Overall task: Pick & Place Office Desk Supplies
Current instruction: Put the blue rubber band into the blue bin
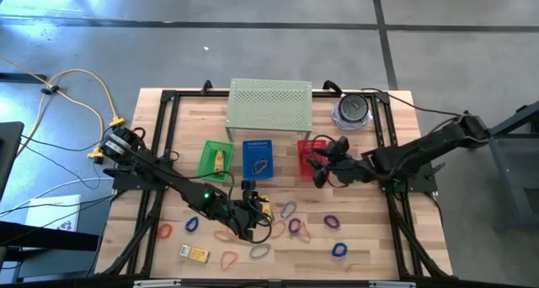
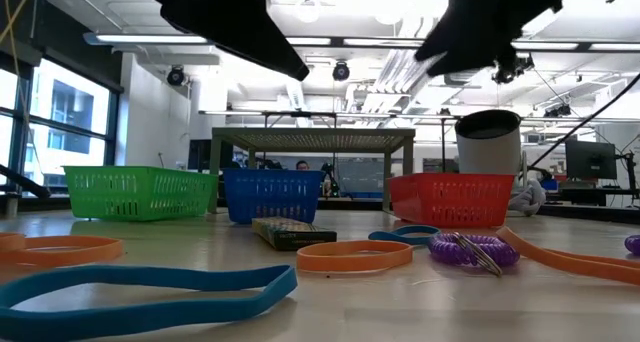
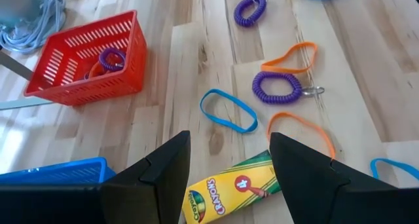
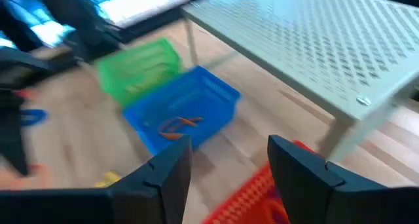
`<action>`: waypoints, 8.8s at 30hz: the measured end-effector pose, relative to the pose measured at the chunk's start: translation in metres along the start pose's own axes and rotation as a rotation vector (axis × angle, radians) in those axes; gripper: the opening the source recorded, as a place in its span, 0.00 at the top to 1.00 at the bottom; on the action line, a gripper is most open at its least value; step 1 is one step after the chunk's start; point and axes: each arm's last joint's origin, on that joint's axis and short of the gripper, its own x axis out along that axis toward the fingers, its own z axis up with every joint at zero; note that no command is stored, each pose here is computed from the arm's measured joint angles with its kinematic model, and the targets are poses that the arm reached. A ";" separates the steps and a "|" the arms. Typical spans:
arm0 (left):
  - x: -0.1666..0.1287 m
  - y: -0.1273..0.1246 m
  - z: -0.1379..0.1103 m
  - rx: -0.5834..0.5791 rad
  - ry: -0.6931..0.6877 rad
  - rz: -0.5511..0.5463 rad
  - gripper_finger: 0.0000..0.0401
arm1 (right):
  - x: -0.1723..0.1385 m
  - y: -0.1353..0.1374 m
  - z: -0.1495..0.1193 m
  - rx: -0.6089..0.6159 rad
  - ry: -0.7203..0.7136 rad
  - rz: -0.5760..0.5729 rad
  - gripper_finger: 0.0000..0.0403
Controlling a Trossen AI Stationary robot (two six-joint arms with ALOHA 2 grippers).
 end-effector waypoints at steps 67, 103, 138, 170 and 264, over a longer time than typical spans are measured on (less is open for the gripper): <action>-0.043 -0.043 -0.012 -0.184 0.042 -0.128 0.50 | 0.092 0.055 -0.127 -0.633 0.334 0.369 0.54; -0.044 -0.045 -0.012 -0.183 0.045 -0.149 0.50 | 0.095 0.060 -0.124 -0.681 0.345 0.434 0.99; -0.013 0.005 0.011 -0.146 -0.090 0.087 0.50 | 0.035 0.146 -0.034 -1.049 -0.071 0.033 0.99; -0.002 0.023 0.021 -0.365 -0.122 -0.025 0.50 | 0.015 0.160 -0.045 -1.045 -0.123 0.071 0.99; 0.043 0.201 -0.038 -0.598 0.554 0.104 0.85 | -0.002 0.163 -0.065 -0.645 0.018 0.213 0.48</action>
